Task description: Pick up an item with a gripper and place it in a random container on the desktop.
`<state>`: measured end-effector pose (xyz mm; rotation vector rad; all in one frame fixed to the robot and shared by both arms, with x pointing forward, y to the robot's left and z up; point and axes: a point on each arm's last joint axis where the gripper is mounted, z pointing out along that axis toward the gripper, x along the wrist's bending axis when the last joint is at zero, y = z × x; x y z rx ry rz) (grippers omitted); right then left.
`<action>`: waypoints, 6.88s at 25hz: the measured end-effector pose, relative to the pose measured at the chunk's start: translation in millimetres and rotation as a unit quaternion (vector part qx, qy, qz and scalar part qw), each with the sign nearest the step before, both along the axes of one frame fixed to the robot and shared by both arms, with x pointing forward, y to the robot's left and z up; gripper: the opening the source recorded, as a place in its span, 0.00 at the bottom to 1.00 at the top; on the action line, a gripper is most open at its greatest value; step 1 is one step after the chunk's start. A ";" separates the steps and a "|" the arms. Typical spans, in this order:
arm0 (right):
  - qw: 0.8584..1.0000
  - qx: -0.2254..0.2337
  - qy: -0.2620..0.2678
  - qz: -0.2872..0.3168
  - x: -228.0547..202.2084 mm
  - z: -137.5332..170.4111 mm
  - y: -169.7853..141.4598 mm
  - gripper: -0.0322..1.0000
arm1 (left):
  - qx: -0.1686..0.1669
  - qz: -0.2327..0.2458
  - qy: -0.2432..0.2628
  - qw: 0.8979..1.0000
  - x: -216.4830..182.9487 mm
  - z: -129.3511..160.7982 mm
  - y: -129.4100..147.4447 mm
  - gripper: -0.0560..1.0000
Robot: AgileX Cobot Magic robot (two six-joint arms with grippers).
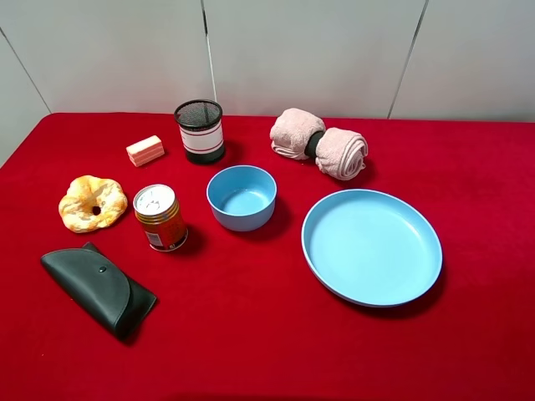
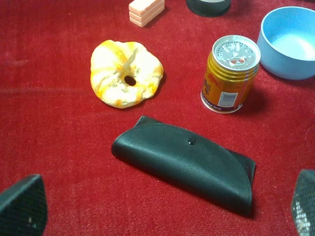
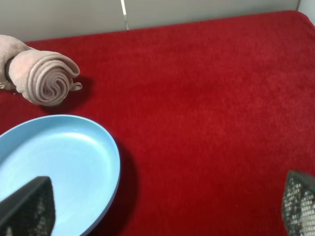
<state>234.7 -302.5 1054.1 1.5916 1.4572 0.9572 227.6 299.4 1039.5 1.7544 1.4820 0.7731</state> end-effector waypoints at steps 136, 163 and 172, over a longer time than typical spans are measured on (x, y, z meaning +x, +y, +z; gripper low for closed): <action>0.823 -0.159 0.341 0.425 488.0 -167.0 193.3 0.37 | 0.000 0.000 0.000 1.000 0.0 0.0 0.0 1.00; 0.822 -0.175 0.331 0.430 484.0 -122.0 190.4 0.37 | 0.000 0.000 0.000 1.000 0.0 0.0 0.0 1.00; 0.818 -0.179 0.334 0.433 476.5 -95.6 187.6 0.37 | 0.000 0.000 0.000 1.000 0.0 0.0 0.0 1.00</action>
